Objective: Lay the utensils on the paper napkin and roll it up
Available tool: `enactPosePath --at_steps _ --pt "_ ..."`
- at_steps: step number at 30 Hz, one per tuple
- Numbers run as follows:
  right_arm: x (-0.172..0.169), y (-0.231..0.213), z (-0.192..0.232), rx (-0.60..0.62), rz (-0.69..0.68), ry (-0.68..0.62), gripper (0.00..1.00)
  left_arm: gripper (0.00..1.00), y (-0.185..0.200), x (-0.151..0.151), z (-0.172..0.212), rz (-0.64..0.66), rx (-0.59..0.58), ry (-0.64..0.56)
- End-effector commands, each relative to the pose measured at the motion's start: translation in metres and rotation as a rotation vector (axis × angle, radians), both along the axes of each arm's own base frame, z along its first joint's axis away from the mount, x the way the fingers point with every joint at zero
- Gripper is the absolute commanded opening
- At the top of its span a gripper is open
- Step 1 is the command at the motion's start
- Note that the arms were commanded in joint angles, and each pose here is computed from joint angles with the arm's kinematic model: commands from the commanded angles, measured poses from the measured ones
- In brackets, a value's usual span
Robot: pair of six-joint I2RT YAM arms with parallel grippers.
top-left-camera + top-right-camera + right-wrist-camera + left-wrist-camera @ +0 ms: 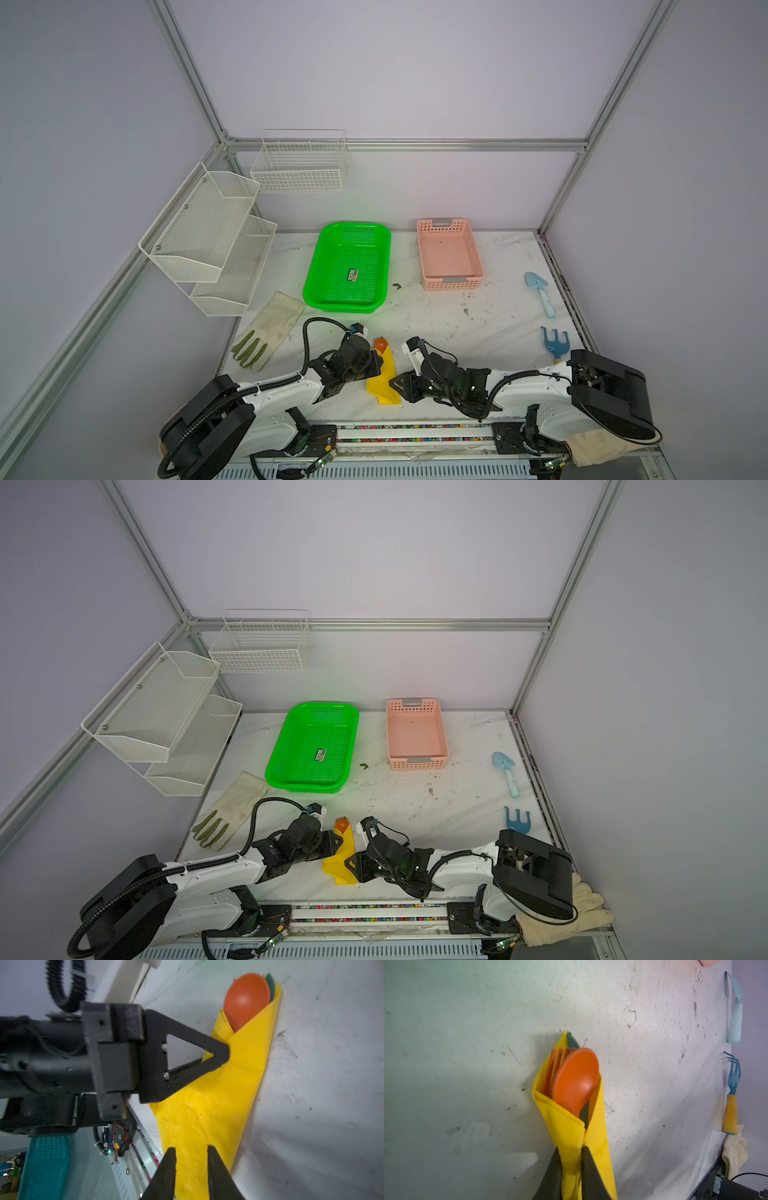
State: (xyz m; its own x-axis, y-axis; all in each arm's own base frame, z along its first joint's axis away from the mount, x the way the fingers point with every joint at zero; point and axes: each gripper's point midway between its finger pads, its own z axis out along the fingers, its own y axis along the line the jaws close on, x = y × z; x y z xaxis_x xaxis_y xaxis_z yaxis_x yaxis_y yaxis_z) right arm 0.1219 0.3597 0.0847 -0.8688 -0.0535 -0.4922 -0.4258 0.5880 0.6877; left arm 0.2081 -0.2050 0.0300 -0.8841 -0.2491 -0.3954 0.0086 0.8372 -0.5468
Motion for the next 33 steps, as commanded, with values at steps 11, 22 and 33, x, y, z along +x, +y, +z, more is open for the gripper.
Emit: enactPosePath --at_steps 11,22,33 --pt "0.035 -0.039 -0.022 -0.041 -0.082 0.017 0.46 0.04 0.004 -0.006 0.009 -0.008 -0.083 -0.078" --pt "0.027 -0.023 -0.012 0.093 0.037 0.034 0.51 0.02 -0.005 -0.002 0.036 -0.031 -0.206 -0.187" --pt "0.019 -0.015 -0.016 0.18 0.088 0.063 0.57 0.01 -0.016 -0.001 0.051 -0.072 -0.284 -0.216"
